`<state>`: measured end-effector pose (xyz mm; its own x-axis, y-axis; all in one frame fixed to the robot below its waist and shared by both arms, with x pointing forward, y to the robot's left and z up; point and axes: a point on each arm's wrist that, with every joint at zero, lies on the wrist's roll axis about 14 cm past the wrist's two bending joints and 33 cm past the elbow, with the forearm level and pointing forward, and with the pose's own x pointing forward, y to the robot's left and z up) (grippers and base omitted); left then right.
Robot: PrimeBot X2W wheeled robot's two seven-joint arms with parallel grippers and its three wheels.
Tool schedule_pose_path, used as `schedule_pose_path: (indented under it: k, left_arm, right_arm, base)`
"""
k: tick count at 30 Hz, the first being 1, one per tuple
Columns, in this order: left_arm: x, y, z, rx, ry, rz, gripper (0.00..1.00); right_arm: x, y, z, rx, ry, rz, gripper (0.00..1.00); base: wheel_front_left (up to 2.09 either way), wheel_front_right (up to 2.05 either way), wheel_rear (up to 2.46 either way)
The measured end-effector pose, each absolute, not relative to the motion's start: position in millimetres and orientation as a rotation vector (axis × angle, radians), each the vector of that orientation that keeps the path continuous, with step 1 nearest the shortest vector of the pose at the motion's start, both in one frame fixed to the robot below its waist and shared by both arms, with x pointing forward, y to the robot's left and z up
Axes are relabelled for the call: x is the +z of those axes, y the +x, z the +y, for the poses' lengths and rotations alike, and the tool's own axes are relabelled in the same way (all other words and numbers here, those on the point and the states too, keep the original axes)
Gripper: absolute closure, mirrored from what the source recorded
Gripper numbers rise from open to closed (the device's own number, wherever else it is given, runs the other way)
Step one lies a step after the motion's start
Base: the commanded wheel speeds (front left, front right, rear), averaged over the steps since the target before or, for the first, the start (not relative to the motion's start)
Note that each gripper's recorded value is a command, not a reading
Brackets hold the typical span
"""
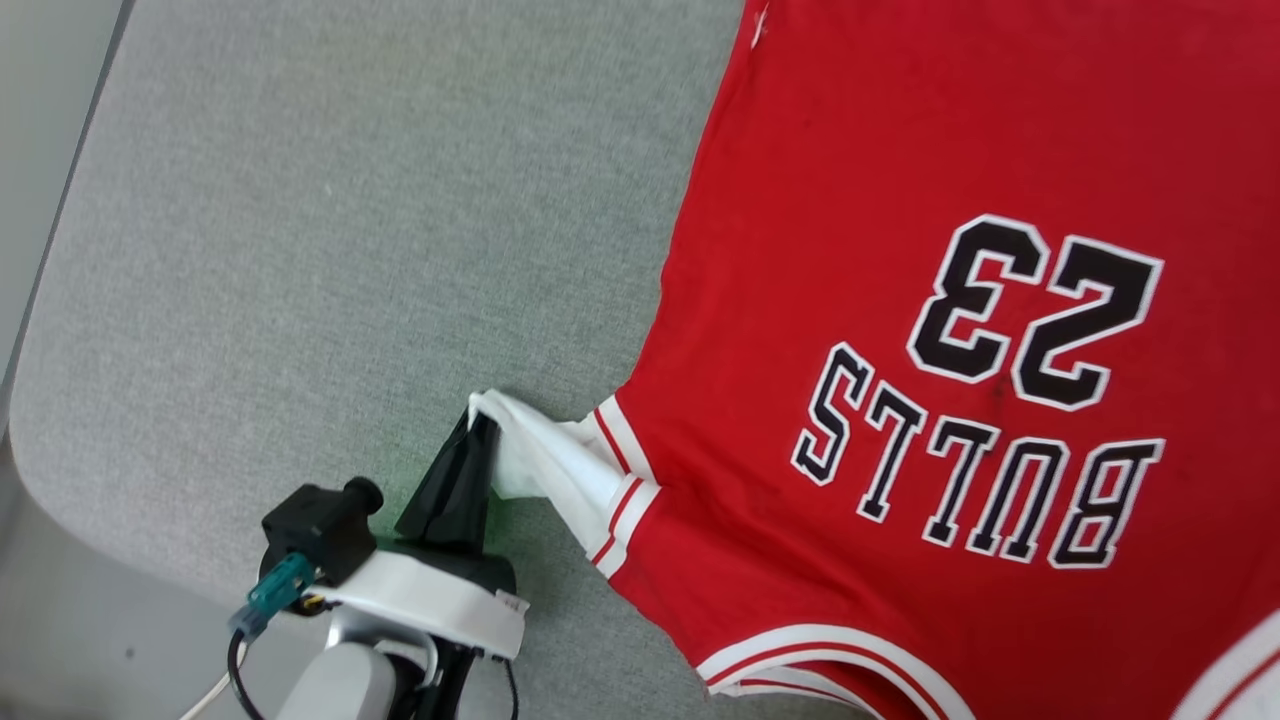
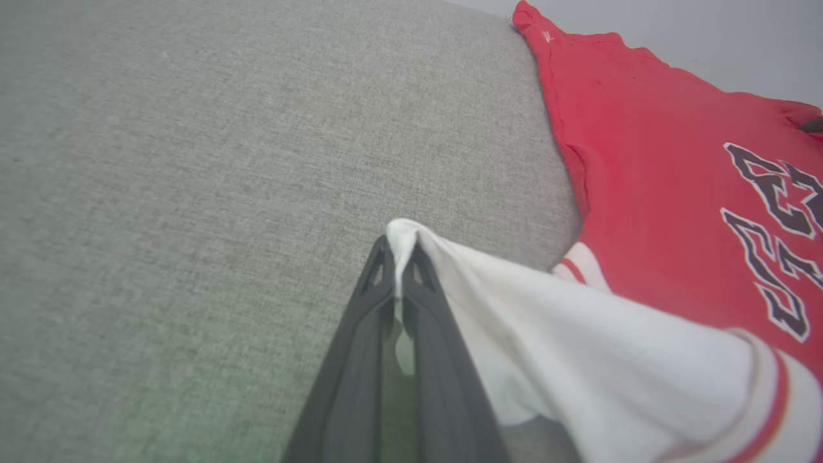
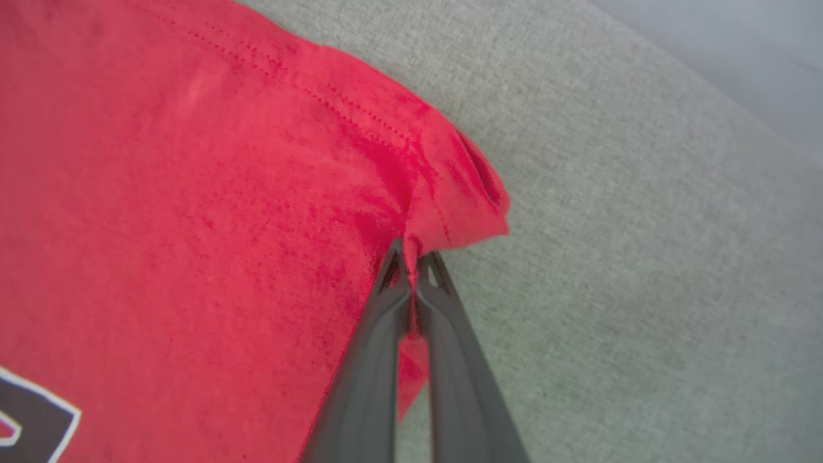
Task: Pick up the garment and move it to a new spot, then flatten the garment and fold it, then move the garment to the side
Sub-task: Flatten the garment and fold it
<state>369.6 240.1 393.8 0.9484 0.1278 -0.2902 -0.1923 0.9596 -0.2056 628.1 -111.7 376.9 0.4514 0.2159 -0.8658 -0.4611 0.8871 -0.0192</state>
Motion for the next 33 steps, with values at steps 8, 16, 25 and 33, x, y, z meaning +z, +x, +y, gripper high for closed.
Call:
schedule_pose_path:
  k: [8, 16, 25, 33]
  left_arm:
    - [411, 353, 239, 0.158, -0.24, 0.237, 1.0]
    - [427, 337, 238, 0.149, -0.242, 0.199, 1.0]
    - [436, 326, 224, 0.105, -0.258, 0.19, 1.0]
    - [447, 325, 214, 0.058, -0.252, 0.169, 1.0]
  right_arm:
    - [435, 604, -121, 0.453, -0.28, 0.868, 1.0]
    - [475, 546, -163, 0.446, -0.276, 0.786, 1.0]
    - [450, 441, -240, 0.329, -0.206, 0.891, 1.0]
    - [402, 332, -264, 0.283, -0.124, 1.091, 1.0]
  base:
    - [0.0, 0.0, 0.0]
    - [0.0, 0.0, 0.0]
    - [0.0, 0.0, 0.0]
    - [0.0, 0.0, 0.0]
